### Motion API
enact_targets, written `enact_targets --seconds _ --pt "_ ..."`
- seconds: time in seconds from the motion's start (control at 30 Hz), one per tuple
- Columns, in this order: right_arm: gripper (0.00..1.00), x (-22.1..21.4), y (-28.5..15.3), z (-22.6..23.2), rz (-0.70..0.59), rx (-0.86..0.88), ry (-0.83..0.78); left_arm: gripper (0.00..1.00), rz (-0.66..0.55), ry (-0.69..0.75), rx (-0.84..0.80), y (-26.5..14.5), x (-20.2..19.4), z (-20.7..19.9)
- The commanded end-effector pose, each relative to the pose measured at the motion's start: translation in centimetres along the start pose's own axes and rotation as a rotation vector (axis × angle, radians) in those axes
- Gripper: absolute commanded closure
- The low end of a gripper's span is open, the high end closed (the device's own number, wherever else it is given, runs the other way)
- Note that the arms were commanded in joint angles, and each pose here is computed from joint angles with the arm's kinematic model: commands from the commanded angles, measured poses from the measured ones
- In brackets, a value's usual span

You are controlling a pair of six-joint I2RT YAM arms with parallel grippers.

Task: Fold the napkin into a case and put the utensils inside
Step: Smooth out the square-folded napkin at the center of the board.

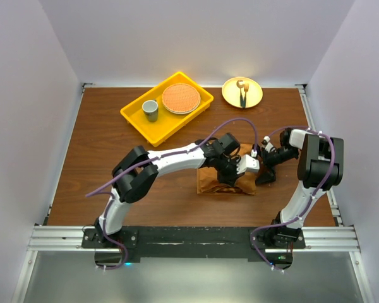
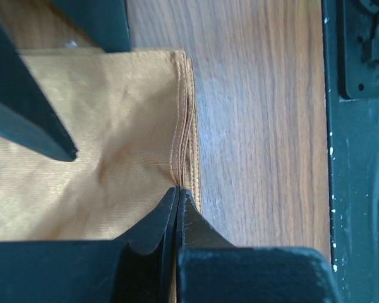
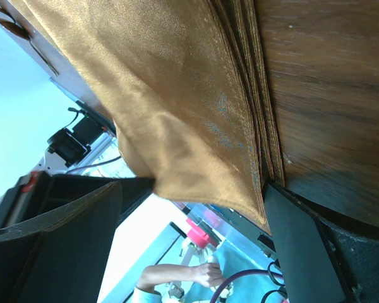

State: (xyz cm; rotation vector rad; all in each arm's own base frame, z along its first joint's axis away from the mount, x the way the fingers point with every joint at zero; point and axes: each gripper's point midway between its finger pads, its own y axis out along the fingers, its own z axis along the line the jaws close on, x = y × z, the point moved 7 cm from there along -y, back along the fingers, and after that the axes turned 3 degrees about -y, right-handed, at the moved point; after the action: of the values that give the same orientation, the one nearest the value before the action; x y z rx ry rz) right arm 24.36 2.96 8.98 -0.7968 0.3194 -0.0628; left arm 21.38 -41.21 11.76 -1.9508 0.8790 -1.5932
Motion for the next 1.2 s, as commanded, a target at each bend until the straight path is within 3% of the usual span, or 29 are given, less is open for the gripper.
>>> enact_targets --seconds 0.0,0.83,0.93,0.97,1.07,1.17 --pt "0.02 0.3 0.1 -0.6 -0.01 -0.05 -0.017 0.99 -0.017 0.028 -0.005 0.3 0.9 0.1" --pt "0.05 0.4 -0.4 -0.4 -0.026 -0.072 -0.043 0.94 0.083 0.021 -0.036 1.6 -2.3 0.0" --pt "0.05 0.5 -0.5 -0.2 -0.03 -0.068 -0.05 0.82 0.075 0.025 -0.047 1.5 -2.2 -0.2" --pt "0.05 0.5 -0.6 -0.2 -0.027 -0.064 -0.047 0.72 0.068 0.027 -0.055 1.3 -2.0 -0.3" --pt "0.06 0.5 -0.9 0.2 -0.035 -0.059 -0.063 0.61 0.013 0.048 -0.057 -0.3 -0.5 -0.9" --pt "0.09 0.4 -1.2 0.4 -0.036 -0.062 -0.069 0.58 -0.06 0.049 -0.039 -3.0 0.7 -1.1"
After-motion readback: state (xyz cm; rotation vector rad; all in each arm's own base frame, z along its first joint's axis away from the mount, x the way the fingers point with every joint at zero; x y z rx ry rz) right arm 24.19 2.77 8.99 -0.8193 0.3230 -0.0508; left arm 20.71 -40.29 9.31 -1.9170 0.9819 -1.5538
